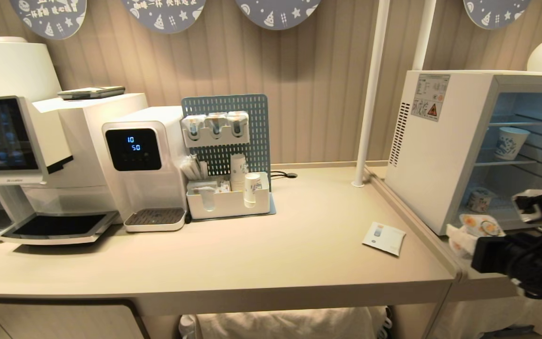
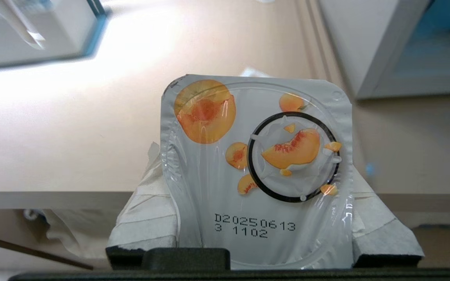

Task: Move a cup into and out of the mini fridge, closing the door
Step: Place the yoghurt on the table

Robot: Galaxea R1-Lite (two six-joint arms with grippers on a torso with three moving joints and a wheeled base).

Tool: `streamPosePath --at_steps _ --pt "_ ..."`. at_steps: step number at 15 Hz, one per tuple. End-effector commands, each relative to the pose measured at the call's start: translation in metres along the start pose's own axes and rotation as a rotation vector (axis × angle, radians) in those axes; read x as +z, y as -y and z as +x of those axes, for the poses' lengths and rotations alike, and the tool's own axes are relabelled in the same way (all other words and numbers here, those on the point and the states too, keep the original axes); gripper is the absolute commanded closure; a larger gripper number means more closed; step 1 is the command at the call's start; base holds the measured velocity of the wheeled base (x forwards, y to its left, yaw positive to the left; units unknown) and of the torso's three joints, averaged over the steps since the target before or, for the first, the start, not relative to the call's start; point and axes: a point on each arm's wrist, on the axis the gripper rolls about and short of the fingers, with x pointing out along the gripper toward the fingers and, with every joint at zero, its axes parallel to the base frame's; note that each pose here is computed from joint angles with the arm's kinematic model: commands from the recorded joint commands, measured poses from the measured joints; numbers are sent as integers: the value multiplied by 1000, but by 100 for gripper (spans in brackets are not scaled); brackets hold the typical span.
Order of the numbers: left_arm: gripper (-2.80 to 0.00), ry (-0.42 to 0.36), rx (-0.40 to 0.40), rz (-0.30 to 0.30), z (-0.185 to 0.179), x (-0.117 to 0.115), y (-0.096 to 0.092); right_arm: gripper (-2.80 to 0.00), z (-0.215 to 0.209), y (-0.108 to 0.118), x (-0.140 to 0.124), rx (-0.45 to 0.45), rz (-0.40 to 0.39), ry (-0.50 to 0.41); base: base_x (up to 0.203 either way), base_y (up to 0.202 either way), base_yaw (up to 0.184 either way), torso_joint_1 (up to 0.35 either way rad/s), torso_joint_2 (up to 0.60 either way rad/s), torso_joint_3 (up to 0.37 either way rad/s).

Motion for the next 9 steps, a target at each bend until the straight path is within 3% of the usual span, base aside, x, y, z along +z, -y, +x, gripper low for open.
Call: streamPosePath --at_steps 1,3,4,7,9 --pt "0 -37 4 0 0 -11 -1 0 63 -5 -65 13 -14 -231 0 0 0 0 0 0" --pt "0 -37 4 0 0 -11 -1 0 96 -20 -97 22 -48 -268 0 0 0 0 0 0" --pt "0 -38 4 0 1 -11 -1 0 116 -29 -103 20 -64 -225 0 0 0 0 0 0" --pt "0 -38 5 0 1 -11 -1 0 162 -55 -83 16 -68 -26 0 0 0 0 0 0" --pt "0 -38 5 0 1 -11 -1 0 181 -61 -70 -17 -65 -12 0 0 0 0 0 0"
